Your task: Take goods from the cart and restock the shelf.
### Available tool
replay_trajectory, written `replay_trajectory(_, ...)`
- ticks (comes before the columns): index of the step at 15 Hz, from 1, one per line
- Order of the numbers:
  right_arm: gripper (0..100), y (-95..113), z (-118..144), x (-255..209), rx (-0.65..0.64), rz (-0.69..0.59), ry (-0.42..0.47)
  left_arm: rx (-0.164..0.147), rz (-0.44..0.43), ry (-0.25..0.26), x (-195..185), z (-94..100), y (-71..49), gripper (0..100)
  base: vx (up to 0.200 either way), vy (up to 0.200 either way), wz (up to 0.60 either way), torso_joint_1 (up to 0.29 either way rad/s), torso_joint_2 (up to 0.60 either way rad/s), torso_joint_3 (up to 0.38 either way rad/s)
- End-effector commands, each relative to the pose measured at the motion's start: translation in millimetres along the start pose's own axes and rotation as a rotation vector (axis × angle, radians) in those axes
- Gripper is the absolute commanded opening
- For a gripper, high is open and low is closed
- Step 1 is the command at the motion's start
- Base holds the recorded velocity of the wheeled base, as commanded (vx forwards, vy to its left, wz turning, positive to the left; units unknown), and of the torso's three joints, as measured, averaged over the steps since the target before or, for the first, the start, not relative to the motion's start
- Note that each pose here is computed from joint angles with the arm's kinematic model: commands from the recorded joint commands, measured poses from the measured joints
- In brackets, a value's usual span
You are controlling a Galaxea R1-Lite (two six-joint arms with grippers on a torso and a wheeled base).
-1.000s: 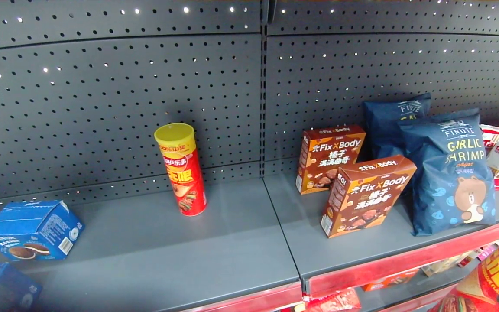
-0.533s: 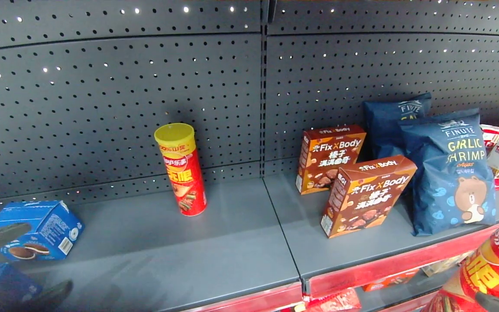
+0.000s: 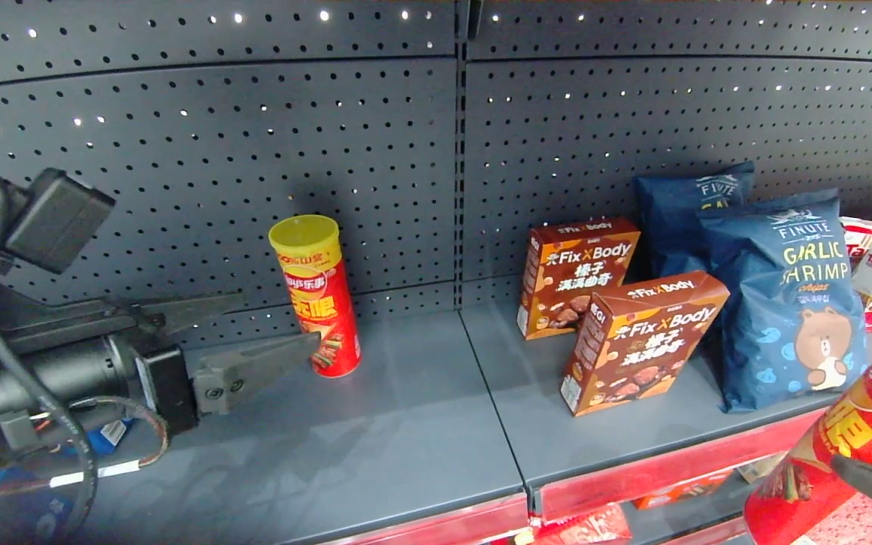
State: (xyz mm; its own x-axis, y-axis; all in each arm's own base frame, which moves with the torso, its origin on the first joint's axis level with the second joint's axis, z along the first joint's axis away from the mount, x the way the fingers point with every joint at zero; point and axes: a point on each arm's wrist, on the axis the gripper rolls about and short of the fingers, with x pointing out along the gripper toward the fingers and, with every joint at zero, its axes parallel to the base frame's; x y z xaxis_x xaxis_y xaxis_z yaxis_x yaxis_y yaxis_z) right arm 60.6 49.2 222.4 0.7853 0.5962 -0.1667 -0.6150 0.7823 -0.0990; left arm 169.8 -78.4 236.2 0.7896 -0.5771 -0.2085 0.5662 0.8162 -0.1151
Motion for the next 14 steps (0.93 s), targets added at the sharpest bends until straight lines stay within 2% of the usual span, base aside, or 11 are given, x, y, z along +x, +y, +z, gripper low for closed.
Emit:
replay_trajectory(1,0,1,-3,0,-0.001,0.006,0.007,-0.011,0.005,0.047,15,-5.1,4.0,100,0.000,0.000,0.00,0.000,0.00,0.000)
replay_trajectory(3,0,2,-3,0,0.000,0.041,0.008,-0.012,0.010,0.056,15,-8.2,4.2,100,0.000,0.000,0.60,0.002,0.00,0.000)
replay_trajectory(5,0,1,-3,3,0.000,0.046,0.015,-0.012,0.009,0.063,13,-11.6,3.9,100,0.000,0.000,0.00,0.000,0.00,0.000)
replay_trajectory(8,0,1,-2,6,-0.003,0.040,0.027,-0.013,0.017,0.103,6,-27.4,4.7,100,0.000,0.000,0.00,0.000,0.00,0.000)
replay_trajectory(9,0,1,-2,7,-0.003,0.040,0.027,-0.003,0.041,0.122,4,-34.0,10.2,100,0.000,0.000,0.00,0.000,0.00,0.000)
replay_trajectory(10,0,2,-4,7,-0.003,0.042,0.033,0.028,0.070,0.148,4,-42.7,18.0,100,0.000,0.000,0.00,0.000,0.00,0.000)
replay_trajectory(12,0,2,-5,7,-0.003,0.046,0.040,0.040,0.087,0.162,8,-49.5,29.4,100,0.000,0.000,0.00,0.000,0.00,0.000)
replay_trajectory(13,0,2,-6,8,-0.004,0.048,0.044,0.031,0.053,0.118,15,-55.6,45.7,100,0.000,0.000,0.00,0.000,0.00,0.000)
replay_trajectory(14,0,2,-8,9,-0.004,0.048,0.052,0.036,0.042,0.102,18,-57.4,49.9,100,0.000,0.000,0.00,0.000,0.00,0.000)
